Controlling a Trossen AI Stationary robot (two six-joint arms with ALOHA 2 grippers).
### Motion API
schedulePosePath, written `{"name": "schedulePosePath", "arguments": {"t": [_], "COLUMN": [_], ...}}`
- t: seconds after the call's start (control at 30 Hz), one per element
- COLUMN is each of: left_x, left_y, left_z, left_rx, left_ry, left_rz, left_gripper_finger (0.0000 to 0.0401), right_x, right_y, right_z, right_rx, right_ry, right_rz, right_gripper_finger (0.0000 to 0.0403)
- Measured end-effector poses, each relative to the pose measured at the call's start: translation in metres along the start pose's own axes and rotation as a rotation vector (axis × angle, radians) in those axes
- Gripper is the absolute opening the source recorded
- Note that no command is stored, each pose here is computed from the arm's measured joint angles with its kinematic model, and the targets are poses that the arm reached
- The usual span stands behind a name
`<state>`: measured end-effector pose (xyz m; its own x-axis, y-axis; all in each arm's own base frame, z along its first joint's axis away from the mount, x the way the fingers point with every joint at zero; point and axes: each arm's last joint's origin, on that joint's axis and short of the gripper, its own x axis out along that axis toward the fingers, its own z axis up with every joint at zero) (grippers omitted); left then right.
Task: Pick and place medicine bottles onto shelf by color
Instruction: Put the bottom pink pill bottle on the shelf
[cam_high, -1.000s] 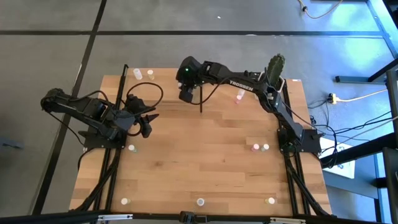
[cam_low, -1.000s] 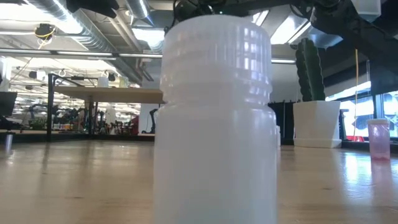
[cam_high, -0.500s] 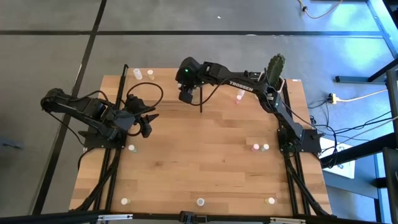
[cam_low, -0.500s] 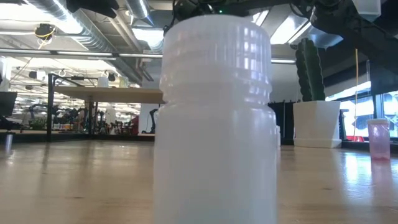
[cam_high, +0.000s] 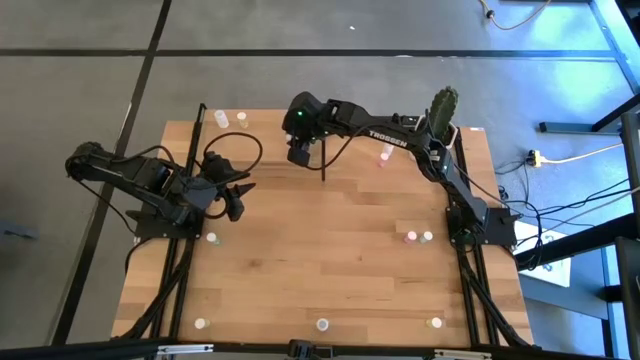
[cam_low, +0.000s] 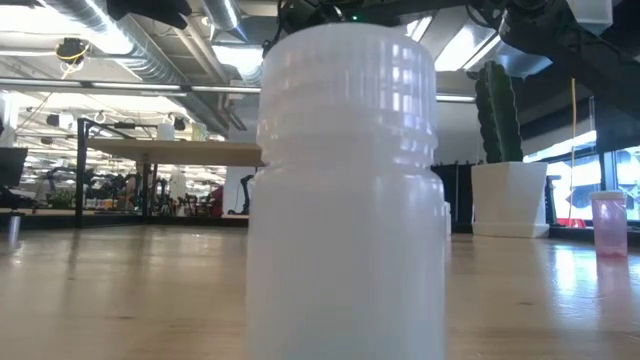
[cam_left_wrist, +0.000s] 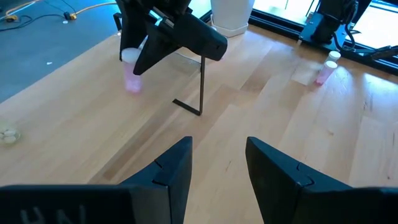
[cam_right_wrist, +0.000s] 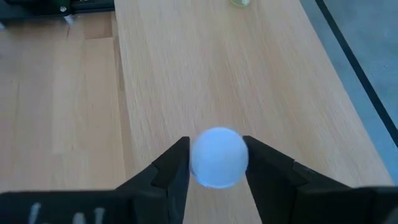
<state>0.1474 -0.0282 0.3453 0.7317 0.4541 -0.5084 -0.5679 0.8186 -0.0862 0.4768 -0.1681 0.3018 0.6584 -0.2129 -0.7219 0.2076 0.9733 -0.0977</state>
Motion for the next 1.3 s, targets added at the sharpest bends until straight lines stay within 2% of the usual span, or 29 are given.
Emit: {"name": "schedulePosePath", "arguments": {"t": [0.17,0.47,0.93,1.07,1.3], "left_x": [0.000,0.000,0.000,0.000,0.002], "left_y": [0.000,0.000,0.000,0.000,0.000], "left_z": [0.000,0.000,0.000,0.000,0.001], "left_rx": [0.000,0.000,0.000,0.006,0.043], "left_ry": [0.000,0.000,0.001,0.003,-0.009], "left_rz": [0.000,0.000,0.000,-0.003,0.020], "left_gripper_finger": [0.0143,0.0143,0.0143,0.0143,0.0143], "right_x": [0.000,0.000,-0.043,-0.050,-0.052], "right_y": [0.000,0.000,0.003,0.009,0.019], "right_z": [0.000,0.000,0.008,0.009,0.009], "right_rx": [-0.002,-0.003,-0.005,-0.029,-0.086], "right_ry": [0.000,-0.001,-0.013,-0.005,0.005], "right_rz": [0.000,0.000,0.003,0.019,0.063], "right_gripper_finger": [0.0169,0.0172,0.0170,0.0141,0.0040]}}
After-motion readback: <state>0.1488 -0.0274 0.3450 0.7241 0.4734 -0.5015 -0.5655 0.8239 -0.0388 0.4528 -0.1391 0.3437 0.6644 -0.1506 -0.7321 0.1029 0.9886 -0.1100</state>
